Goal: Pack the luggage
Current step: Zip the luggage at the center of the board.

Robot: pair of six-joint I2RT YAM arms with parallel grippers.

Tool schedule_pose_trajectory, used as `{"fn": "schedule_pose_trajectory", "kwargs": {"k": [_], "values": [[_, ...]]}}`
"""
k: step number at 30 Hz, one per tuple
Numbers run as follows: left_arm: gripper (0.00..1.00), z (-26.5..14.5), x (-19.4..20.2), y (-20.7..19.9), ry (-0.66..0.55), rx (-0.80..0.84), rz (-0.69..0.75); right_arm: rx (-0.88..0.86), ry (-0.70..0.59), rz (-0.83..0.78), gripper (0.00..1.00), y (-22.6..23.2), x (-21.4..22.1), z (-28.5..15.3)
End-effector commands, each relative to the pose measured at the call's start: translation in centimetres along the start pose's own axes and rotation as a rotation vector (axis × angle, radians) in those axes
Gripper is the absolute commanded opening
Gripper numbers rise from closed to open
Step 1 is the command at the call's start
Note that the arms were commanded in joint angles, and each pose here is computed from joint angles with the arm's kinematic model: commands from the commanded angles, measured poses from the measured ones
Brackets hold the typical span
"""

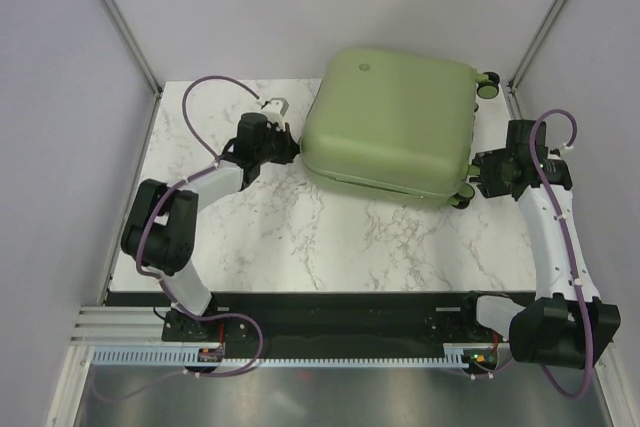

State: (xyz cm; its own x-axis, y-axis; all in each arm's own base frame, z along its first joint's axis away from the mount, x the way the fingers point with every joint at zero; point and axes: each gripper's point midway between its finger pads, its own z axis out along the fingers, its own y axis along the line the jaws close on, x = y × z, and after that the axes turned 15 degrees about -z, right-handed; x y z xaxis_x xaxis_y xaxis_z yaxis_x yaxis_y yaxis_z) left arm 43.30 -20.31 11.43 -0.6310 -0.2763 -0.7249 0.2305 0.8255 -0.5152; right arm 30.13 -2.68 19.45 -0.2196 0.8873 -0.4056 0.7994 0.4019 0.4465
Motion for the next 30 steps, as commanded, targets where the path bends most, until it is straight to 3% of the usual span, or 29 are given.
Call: {"fn": "schedule_pose_trajectory", "kwargs": {"k": [1, 15, 30], "values": [[0.02, 1.0, -3.9, 5.2, -0.111, -0.172, 0.061, 0.182, -0.2, -0.165, 0.0, -4.8, -4.3, -0.7], [0.02, 4.5, -5.7, 3.2, -0.098, -0.029, 0.064, 0.25, -0.249, -0.226, 0.0, -5.6, -6.1, -0.5], [0.02, 0.6, 3.8, -2.0, 0.085, 0.084, 0.136, 0.315, -0.335, -0.443, 0.0, -4.8, -9.2, 2.0]]}}
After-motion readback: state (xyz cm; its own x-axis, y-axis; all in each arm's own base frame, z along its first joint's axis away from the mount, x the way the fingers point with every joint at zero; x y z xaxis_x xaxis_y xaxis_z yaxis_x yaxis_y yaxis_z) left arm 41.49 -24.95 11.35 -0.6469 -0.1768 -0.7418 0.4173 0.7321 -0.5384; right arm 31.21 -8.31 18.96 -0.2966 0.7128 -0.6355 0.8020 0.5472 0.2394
